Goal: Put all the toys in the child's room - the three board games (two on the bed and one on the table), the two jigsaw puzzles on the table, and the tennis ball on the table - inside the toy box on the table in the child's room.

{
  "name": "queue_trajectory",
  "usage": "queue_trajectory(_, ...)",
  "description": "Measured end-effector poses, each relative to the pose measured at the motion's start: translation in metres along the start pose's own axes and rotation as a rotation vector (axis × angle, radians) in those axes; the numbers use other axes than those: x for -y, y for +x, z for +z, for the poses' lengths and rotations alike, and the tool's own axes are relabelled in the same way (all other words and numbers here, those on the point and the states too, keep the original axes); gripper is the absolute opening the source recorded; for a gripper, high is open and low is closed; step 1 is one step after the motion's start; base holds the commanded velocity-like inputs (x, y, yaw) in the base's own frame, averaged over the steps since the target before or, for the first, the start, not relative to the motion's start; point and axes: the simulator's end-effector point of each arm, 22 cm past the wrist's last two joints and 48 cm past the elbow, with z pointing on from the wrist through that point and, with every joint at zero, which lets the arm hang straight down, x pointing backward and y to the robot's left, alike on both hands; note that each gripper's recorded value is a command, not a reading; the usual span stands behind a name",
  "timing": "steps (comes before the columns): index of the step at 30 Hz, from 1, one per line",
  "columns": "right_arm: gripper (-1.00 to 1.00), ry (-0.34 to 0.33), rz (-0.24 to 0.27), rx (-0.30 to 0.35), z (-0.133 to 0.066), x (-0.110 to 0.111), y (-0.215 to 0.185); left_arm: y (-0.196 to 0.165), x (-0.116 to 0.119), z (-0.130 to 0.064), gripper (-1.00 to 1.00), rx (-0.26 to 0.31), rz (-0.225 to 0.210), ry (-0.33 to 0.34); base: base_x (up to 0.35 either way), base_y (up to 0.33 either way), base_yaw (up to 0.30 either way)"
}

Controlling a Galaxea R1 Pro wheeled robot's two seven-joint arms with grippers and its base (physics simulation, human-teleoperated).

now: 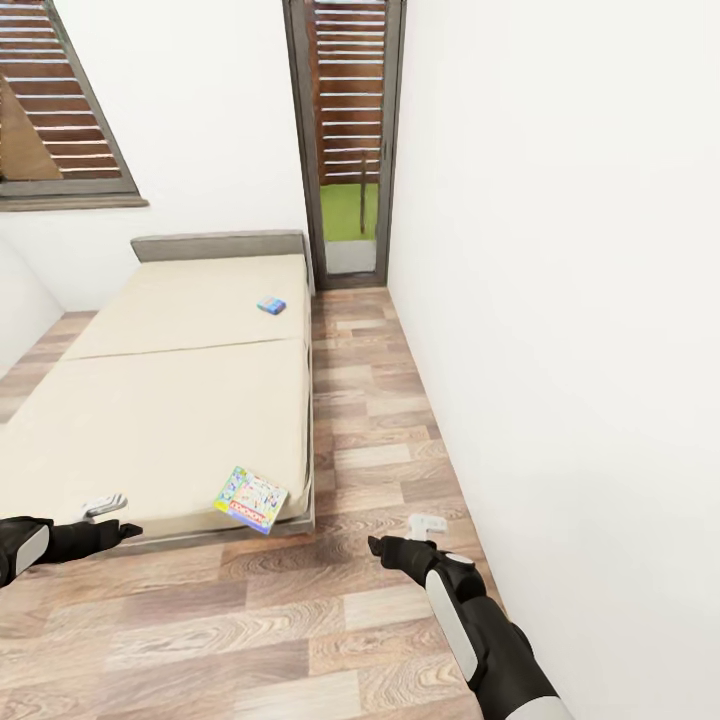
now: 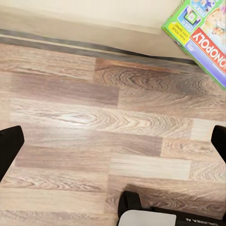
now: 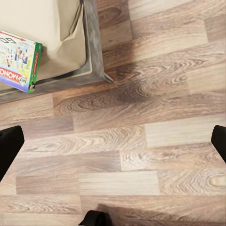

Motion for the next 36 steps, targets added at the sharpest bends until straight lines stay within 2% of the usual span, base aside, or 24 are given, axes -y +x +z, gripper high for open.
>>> queue_trajectory(27, 1.00, -0.005, -0.016, 0.050, -0.013, -0.007, -0.020, -0.017, 0.005, -0.018, 1.00, 0.043, 0.001, 0.012, 0.000, 0.000, 0.000)
queue_trajectory(36, 1.00, -0.008, -0.021, 0.065, -0.018, -0.010, -0.027, -0.020, 0.016, -0.021, 1.00, 0.053, 0.006, 0.027, 0.000, 0.000, 0.000)
